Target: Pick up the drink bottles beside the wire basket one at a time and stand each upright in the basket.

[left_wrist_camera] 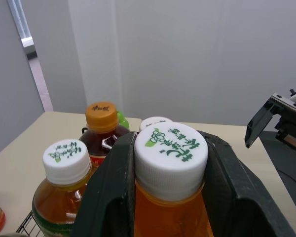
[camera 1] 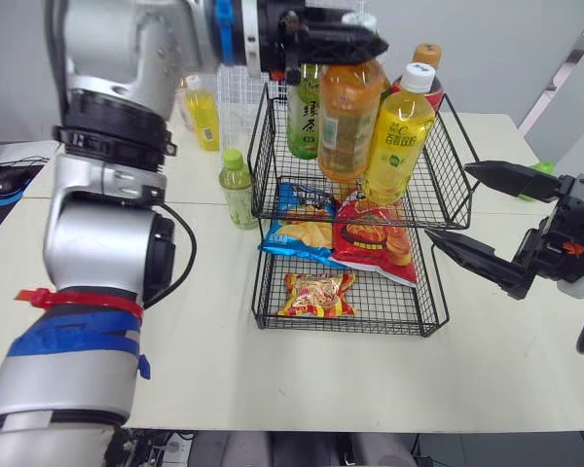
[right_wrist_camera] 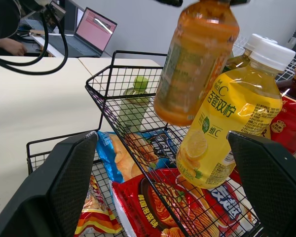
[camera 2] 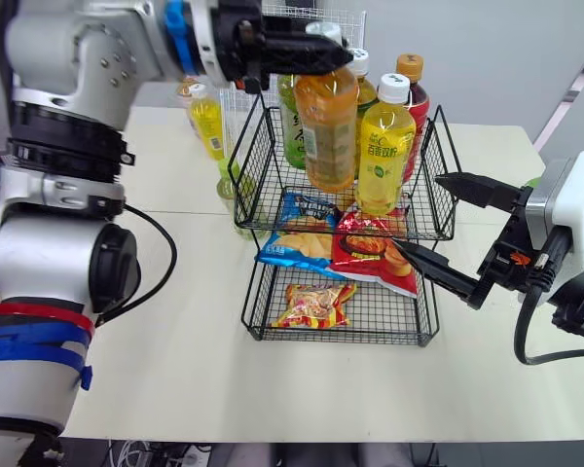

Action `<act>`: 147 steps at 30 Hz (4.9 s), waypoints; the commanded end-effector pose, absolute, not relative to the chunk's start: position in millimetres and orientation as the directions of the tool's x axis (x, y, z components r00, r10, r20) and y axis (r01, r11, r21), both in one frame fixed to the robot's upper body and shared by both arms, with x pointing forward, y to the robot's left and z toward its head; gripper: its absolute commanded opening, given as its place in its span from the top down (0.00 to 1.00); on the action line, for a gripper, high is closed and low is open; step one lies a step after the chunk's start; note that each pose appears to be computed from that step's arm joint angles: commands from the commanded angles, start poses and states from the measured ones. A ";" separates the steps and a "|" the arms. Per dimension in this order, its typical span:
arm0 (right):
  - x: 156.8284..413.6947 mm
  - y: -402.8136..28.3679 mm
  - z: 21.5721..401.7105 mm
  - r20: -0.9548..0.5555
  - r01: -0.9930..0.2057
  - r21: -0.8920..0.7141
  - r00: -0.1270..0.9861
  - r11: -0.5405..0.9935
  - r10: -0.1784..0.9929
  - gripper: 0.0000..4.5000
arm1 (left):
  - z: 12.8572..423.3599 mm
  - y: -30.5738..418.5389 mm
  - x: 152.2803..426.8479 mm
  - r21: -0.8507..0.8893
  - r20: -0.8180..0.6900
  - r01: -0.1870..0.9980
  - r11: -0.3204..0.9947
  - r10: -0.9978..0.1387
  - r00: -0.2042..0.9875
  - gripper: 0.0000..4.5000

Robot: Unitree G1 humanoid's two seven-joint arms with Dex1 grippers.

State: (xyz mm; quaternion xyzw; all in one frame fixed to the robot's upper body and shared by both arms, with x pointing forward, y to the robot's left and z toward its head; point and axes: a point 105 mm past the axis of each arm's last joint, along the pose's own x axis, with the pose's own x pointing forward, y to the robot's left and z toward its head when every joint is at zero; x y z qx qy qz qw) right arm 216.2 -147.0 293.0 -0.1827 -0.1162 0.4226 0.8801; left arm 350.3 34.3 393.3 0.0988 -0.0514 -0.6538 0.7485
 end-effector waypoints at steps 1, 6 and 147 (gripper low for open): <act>214.0 -147.6 299.9 0.064 -0.677 -0.453 0.623 0.579 0.779 0.00 | 411.2 27.1 340.9 0.296 0.001 0.950 0.100 -0.995 0.105 0.70; 216.7 -149.6 303.8 0.089 -0.658 -0.456 0.636 0.599 0.766 0.00 | 400.1 19.0 346.5 0.297 0.009 0.950 0.091 -0.996 0.093 0.70; 205.6 -110.2 276.6 0.118 -0.715 -0.462 0.537 0.525 0.835 0.00 | 414.7 199.1 344.9 0.249 0.190 0.672 0.697 -0.716 0.672 0.69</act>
